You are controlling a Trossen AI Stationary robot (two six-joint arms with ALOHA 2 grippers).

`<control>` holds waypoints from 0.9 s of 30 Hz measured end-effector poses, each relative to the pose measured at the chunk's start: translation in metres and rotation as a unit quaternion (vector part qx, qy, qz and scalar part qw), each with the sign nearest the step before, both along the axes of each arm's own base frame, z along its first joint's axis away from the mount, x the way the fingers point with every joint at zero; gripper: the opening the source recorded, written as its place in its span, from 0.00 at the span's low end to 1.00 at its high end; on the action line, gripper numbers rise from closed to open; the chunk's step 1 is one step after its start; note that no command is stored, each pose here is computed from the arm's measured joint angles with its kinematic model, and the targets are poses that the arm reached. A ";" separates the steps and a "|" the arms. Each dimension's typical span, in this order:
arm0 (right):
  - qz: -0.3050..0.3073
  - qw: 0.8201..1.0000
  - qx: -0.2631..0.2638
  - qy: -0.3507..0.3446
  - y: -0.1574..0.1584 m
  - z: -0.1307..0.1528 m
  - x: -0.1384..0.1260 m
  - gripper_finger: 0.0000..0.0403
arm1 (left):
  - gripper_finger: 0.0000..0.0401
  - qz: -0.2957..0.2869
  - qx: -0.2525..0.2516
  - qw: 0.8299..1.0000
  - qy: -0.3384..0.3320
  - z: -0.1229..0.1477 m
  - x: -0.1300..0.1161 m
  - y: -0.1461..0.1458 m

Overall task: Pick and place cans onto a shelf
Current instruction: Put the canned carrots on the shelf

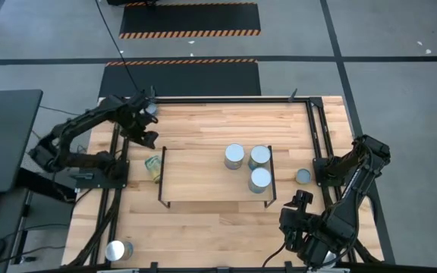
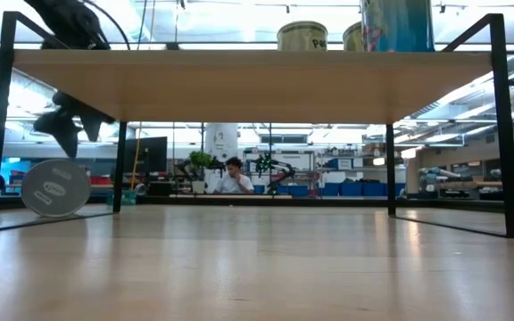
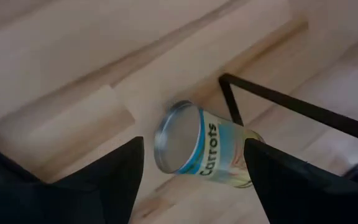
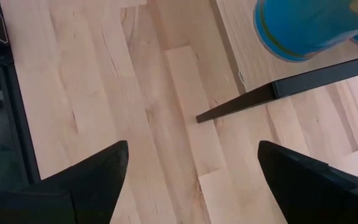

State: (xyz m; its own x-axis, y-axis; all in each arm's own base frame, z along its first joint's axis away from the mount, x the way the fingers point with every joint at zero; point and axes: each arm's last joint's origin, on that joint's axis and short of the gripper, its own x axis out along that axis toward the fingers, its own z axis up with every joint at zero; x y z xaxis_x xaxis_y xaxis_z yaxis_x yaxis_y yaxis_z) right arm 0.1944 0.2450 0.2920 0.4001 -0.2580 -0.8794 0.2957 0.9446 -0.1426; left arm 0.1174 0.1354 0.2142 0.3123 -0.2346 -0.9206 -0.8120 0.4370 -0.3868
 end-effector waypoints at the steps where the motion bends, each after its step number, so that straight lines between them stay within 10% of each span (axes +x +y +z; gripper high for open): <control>1: 0.000 1.000 0.000 0.000 0.000 0.000 0.000 0.91 | 0.69 0.000 -0.011 1.000 0.008 -0.004 0.002 0.002; 27: -0.014 1.000 0.020 -0.001 0.004 0.000 -0.004 0.91 | 0.64 0.020 -0.213 0.971 0.104 -0.084 -0.013 -0.022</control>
